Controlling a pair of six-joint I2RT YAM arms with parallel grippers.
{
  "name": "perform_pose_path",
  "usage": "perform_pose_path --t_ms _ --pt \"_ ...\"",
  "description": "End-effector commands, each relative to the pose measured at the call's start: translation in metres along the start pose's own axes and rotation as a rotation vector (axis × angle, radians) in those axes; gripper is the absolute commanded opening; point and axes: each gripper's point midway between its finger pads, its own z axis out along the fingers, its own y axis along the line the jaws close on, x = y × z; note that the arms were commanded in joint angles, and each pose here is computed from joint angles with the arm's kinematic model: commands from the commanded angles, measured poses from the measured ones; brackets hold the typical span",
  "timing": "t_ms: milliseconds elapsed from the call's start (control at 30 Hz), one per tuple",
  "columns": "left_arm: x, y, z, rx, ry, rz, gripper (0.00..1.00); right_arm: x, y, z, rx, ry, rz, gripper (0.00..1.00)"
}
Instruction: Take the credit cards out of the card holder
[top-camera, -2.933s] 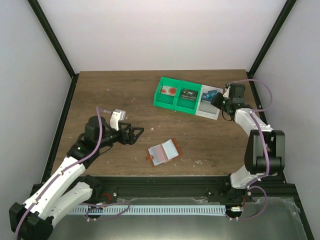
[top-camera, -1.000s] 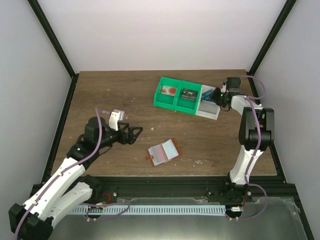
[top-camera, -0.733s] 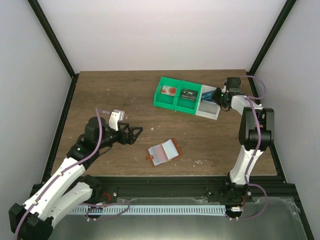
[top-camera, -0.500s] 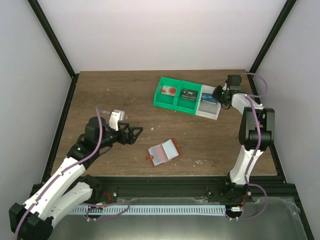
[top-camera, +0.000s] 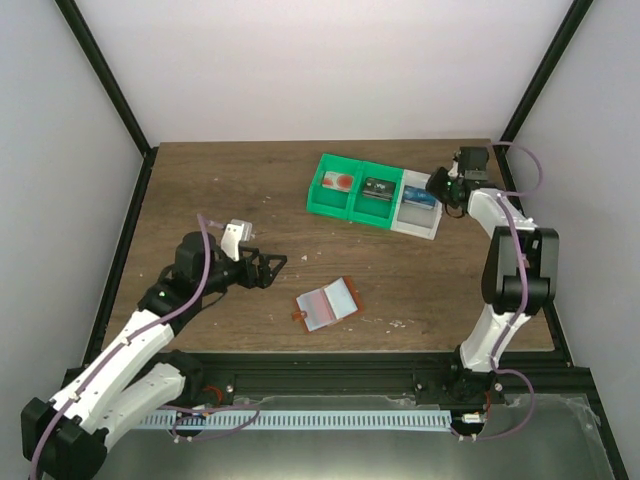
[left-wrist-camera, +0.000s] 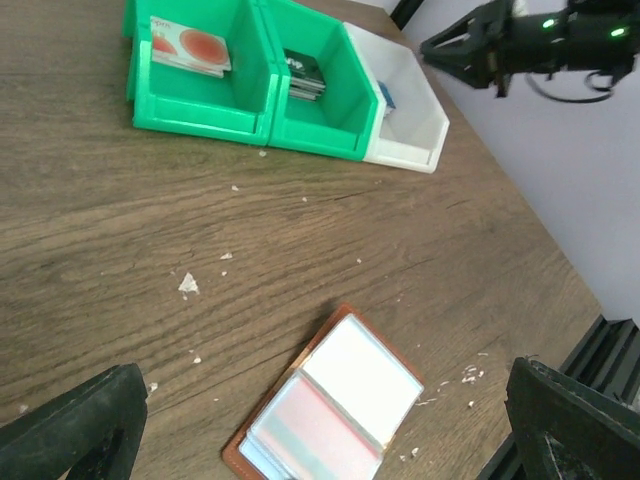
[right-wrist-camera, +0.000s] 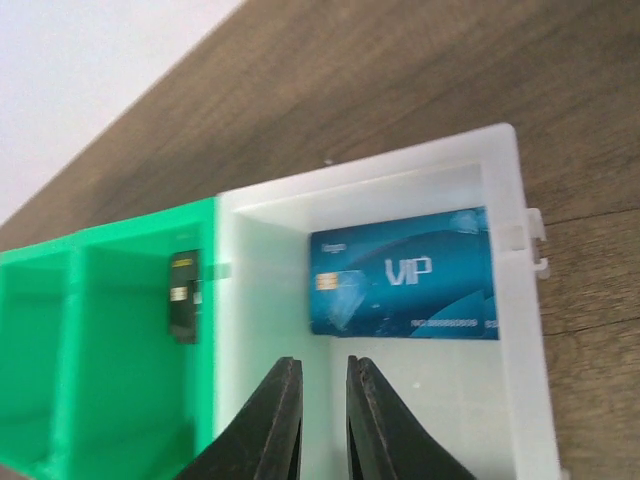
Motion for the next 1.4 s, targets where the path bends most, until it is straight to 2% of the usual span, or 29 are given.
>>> perform_pose_path --t_ms 0,133,367,633,833,1167,1367 --pt "0.003 0.008 0.003 -0.046 0.031 -0.002 1.0 -0.004 0.034 -0.041 -0.089 -0.042 -0.033 0.15" --pt "0.007 0.02 0.008 -0.102 0.073 -0.015 1.0 0.019 0.048 -0.065 -0.154 -0.047 -0.029 0.15" --pt "0.017 0.031 0.019 -0.138 0.127 -0.062 0.99 0.069 0.061 -0.092 -0.225 0.036 -0.081 0.19" --pt "0.051 0.008 0.046 0.09 0.228 -0.277 0.8 0.134 0.078 -0.124 -0.328 0.107 -0.143 0.23" --pt "0.07 -0.002 0.06 0.187 0.306 -0.361 0.7 0.188 0.081 -0.129 -0.374 0.198 -0.156 0.25" --pt "0.11 -0.018 0.078 0.276 0.393 -0.446 0.69 0.276 0.098 -0.121 -0.406 0.361 -0.236 0.27" --pt "0.127 -0.01 0.081 0.26 0.423 -0.456 0.68 0.301 0.102 -0.107 -0.389 0.429 -0.31 0.31"
